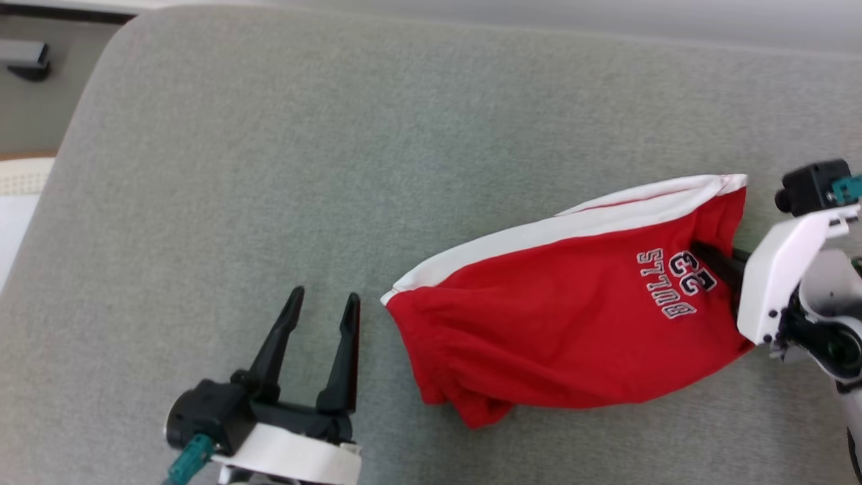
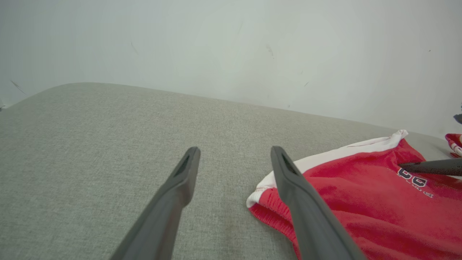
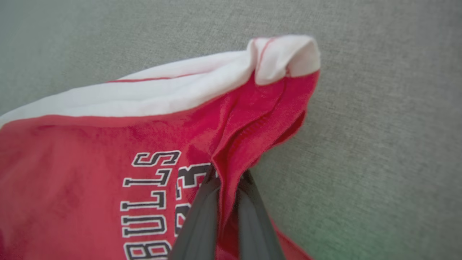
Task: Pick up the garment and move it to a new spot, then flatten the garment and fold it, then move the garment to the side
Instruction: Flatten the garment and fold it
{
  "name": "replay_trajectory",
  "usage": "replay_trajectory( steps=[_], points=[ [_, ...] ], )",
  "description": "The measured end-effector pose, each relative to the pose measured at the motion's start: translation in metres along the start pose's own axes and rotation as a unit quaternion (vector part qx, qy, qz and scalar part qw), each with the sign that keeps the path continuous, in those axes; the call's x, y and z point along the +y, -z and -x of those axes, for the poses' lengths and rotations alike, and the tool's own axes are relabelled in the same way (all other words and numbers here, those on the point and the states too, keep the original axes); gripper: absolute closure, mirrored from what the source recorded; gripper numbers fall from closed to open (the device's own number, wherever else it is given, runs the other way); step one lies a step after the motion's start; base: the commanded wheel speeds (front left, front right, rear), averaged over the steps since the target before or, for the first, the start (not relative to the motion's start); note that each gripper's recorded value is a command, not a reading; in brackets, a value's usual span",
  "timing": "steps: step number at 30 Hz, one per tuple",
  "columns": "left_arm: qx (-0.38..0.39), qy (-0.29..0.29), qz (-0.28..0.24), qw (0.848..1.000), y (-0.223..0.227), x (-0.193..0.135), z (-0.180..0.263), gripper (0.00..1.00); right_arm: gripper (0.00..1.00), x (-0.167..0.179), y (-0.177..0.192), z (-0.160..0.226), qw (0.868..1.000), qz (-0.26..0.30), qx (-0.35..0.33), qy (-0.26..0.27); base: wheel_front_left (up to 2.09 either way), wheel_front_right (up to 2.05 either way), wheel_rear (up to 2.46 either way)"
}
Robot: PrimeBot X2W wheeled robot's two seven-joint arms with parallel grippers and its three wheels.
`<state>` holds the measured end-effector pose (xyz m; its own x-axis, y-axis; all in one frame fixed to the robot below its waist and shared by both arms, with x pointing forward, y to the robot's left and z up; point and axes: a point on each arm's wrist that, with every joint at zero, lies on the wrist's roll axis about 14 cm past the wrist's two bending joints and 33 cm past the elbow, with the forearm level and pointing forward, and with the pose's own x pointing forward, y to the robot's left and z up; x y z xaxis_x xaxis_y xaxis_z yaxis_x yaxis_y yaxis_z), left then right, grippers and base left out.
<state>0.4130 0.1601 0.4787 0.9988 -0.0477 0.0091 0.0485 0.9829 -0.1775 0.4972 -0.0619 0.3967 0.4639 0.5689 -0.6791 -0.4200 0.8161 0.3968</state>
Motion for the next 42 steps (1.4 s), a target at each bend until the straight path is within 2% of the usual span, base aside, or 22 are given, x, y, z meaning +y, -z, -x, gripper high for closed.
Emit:
replay_trajectory(
  steps=[7, 15, 20, 24, 34, 38, 42],
  points=[
    [0.014, 0.01, -0.014, 1.0, 0.008, -0.006, 0.019, 0.0, 1.0, -0.022, 0.011, 0.044, 0.996, -0.065, -0.051, 0.025, 0.0, 0.0, 0.0],
    [0.01, 0.034, -0.015, 0.999, 0.004, -0.021, 0.033, 0.0, 1.0, -0.063, 0.014, 0.114, 0.978, -0.128, -0.141, 0.086, 0.0, 0.0, 0.0],
    [0.005, 0.043, -0.01, 0.999, 0.001, -0.027, 0.037, 0.0, 1.0, -0.066, 0.004, 0.135, 0.968, -0.145, -0.18, 0.096, 0.0, 0.0, 0.0],
    [0.01, 0.045, -0.006, 0.999, 0.004, -0.03, 0.043, 0.0, 1.0, -0.044, 0.0, 0.133, 0.972, -0.138, -0.174, 0.077, 0.0, 0.0, 0.0],
    [0.021, 0.047, -0.001, 0.999, 0.011, -0.031, 0.048, 0.0, 1.0, 0.068, -0.005, 0.09, 0.99, -0.078, -0.111, -0.04, 0.0, 0.0, 0.0],
    [0.021, 0.042, -0.001, 0.999, 0.01, -0.029, 0.05, 0.0, 1.0, 0.089, 0.003, 0.071, 0.993, -0.057, -0.086, -0.052, 0.0, 0.0, 0.0],
    [0.017, 0.032, 0.004, 0.999, 0.007, -0.025, 0.054, 0.0, 1.0, 0.095, 0.0, 0.059, 0.993, -0.049, -0.095, -0.052, 0.0, 0.0, 0.0]
  ],
)
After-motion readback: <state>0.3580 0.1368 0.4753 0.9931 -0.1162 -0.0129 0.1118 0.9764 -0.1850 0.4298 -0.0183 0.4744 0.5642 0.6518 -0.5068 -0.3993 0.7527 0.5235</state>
